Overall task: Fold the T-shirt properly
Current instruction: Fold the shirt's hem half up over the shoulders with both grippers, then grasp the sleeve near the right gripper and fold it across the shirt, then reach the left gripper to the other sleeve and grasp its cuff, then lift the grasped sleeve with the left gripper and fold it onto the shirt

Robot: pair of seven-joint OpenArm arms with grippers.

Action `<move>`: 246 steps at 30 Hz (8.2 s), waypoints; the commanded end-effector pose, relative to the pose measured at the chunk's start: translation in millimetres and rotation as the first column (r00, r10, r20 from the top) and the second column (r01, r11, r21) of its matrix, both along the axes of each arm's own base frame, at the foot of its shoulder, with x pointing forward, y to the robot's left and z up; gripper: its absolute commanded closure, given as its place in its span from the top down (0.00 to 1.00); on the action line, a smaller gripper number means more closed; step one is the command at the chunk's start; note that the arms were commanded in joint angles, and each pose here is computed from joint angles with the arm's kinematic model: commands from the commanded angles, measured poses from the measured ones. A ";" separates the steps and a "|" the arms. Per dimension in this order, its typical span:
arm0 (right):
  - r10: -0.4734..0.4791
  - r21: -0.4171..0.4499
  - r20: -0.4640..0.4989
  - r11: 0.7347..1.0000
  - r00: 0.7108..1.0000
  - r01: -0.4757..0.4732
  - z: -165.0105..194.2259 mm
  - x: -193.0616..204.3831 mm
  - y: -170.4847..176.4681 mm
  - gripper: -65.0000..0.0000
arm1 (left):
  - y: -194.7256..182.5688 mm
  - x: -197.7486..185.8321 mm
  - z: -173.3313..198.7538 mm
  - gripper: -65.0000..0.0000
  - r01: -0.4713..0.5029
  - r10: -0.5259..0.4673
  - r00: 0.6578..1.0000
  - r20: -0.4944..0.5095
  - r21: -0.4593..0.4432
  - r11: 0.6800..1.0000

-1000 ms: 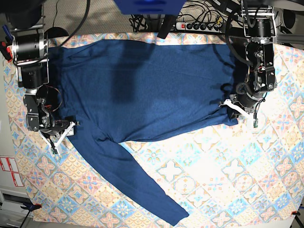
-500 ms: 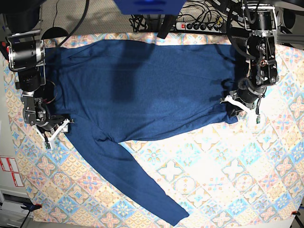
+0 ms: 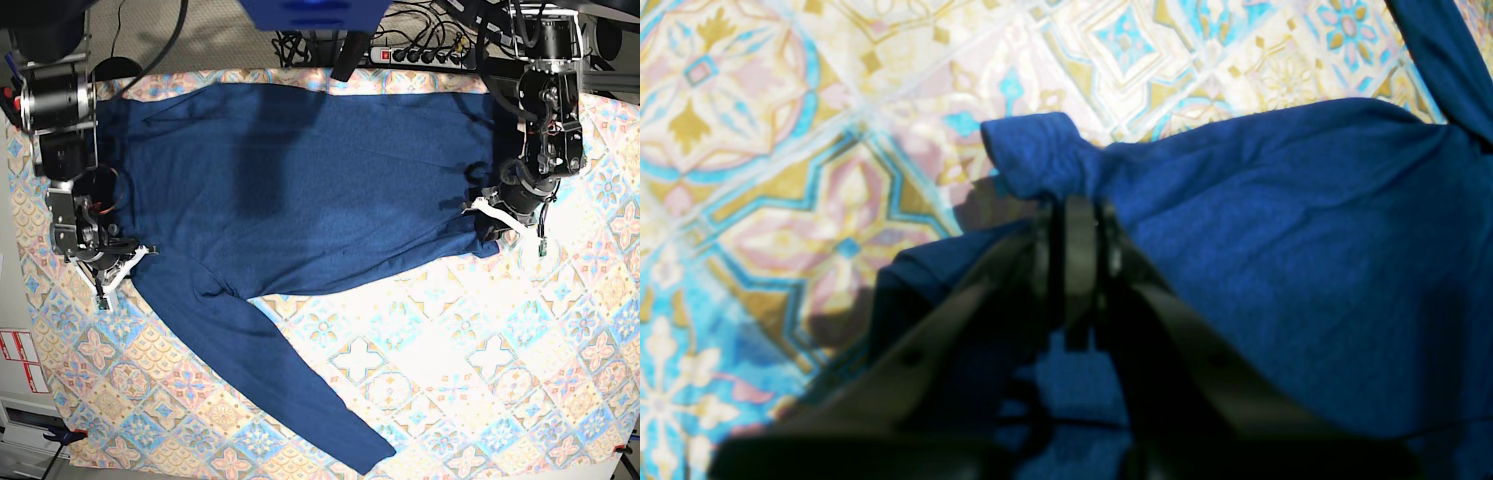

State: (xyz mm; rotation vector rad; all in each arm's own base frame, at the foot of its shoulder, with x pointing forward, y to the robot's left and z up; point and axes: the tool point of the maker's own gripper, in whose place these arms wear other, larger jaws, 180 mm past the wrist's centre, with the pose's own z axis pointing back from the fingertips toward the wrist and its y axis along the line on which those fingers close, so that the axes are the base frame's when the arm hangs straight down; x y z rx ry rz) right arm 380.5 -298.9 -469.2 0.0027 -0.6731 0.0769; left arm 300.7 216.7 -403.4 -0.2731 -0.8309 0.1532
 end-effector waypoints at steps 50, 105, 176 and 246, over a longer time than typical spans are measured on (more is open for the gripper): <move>0.020 0.023 0.049 1.000 0.999 -0.021 88.7 -174.9 -22.9 0.01 | 56.1 -84.9 -22.8 0.08 0.003 0.024 0.989 -0.144 0.183 0.983; 0.327 -0.105 -0.056 0.938 0.943 -0.331 -1.4 14.7 66.1 0.12 | 47.4 -67.4 52.8 0.64 -0.209 0.231 0.968 0.092 -0.203 0.957; 0.706 -0.050 -0.178 0.689 0.685 -0.723 48.7 -219.1 199.2 0.02 | -250.2 89.2 16.4 0.65 0.416 -0.410 0.909 0.073 -0.201 0.887; 0.661 -0.093 -0.236 0.714 0.712 -0.694 53.3 -214.4 178.3 0.36 | -370.3 42.0 -30.7 0.00 0.593 -0.623 0.770 -0.138 -0.205 0.779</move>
